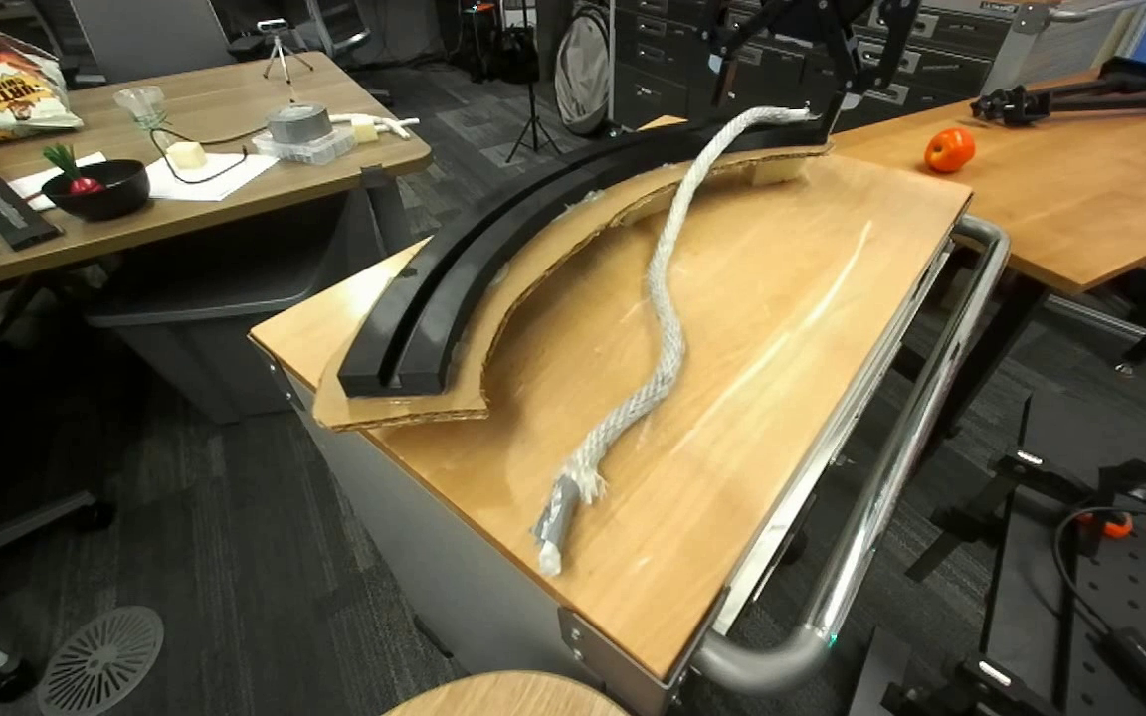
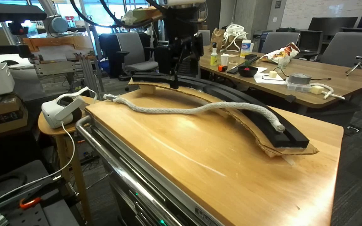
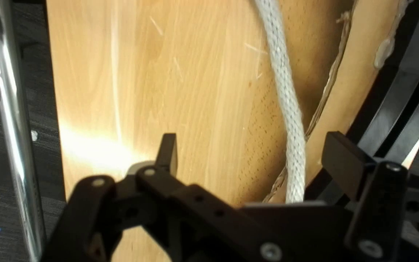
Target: Pick up the rope and put it on the table
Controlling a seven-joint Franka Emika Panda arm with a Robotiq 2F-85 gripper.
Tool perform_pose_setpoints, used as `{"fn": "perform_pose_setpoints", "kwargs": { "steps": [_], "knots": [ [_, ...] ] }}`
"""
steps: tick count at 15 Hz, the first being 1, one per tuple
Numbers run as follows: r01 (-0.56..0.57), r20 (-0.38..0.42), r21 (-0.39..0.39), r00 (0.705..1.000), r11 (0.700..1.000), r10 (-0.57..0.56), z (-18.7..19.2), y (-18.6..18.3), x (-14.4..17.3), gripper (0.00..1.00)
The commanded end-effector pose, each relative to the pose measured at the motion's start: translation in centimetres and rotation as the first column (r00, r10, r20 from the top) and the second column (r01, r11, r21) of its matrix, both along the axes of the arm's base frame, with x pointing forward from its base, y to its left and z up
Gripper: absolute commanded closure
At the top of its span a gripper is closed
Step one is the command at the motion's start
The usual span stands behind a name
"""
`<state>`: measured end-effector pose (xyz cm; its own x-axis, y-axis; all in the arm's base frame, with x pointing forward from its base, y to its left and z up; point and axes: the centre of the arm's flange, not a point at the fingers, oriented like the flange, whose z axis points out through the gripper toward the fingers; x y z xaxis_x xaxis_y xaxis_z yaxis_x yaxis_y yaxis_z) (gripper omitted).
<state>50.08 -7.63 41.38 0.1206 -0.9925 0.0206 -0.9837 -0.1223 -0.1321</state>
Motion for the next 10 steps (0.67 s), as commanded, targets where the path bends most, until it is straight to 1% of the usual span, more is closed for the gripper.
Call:
{"fn": "perform_pose_setpoints", "kwargs": {
  "steps": [1, 2, 4, 5, 6, 8, 10],
  "knots": [
    [0.115, 0.018, 0.010, 0.993, 0.993, -0.115, 2.1, -6.6, 3.4, 0.00],
    [0.151, 0.014, 0.035, 0.988, 0.988, -0.152, 2.5, -8.4, 4.1, 0.00],
    [0.255, 0.045, 0.040, 0.966, 0.966, -0.256, 3.5, -12.3, 6.3, 0.00],
    [0.311, 0.064, 0.024, 0.948, 0.950, -0.312, 4.0, -14.0, 7.7, 0.00],
    [0.345, 0.068, 0.019, 0.936, 0.938, -0.346, 4.3, -15.2, 8.5, 0.00],
    [0.389, 0.061, 0.018, 0.919, 0.921, -0.390, 3.8, -16.0, 10.1, 0.00],
    [0.404, 0.027, 0.030, 0.914, 0.914, -0.405, 2.5, -15.6, 11.0, 0.00]
  ]
}}
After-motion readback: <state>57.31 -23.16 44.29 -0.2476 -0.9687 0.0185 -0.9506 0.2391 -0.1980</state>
